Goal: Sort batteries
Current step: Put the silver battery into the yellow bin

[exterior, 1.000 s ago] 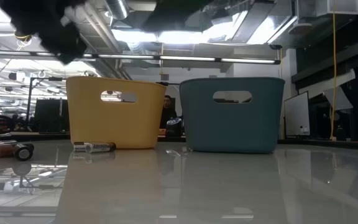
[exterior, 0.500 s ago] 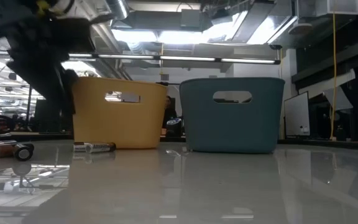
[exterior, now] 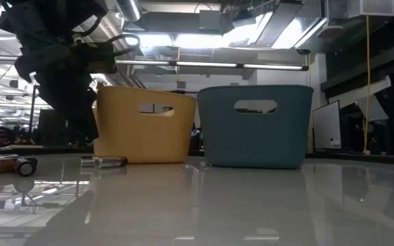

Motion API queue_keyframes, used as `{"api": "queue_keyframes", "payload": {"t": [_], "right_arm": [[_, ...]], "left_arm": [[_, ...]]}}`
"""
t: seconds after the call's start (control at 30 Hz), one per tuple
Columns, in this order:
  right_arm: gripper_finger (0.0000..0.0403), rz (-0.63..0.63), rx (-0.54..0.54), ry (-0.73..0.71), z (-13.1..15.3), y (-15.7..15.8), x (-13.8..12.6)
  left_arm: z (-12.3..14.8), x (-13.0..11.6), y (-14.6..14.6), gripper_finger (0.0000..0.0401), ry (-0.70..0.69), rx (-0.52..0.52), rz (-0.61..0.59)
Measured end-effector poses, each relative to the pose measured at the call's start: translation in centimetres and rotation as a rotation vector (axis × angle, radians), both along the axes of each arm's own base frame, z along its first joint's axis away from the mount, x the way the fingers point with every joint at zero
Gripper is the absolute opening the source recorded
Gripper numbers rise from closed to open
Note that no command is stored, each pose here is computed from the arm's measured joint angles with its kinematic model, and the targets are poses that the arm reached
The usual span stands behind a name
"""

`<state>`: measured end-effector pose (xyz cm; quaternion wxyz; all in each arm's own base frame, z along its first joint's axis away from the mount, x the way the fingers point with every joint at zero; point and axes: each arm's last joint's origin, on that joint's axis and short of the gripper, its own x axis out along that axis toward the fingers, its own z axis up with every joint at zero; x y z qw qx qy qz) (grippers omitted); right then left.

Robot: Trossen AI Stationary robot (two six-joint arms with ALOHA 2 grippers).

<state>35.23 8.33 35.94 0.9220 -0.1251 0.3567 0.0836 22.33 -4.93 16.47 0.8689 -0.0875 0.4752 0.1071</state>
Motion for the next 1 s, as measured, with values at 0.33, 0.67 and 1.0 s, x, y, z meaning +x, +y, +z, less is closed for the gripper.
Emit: {"api": "queue_keyframes", "payload": {"t": [0.33,0.67,1.0], "right_arm": [[0.0145,0.053,0.031,0.034,-0.2,3.1,-1.1],[0.0145,0.107,0.044,0.038,-0.2,5.4,-1.9],[0.0145,0.105,0.053,0.082,-1.6,6.5,-2.4]], "left_arm": [[-1.1,0.4,0.0,0.0116,0.04,-0.004,0.031],[-2.6,1.2,-0.2,0.0116,0.062,-0.004,0.05],[-2.8,1.2,-0.2,0.0116,0.077,-0.004,0.062]]}}
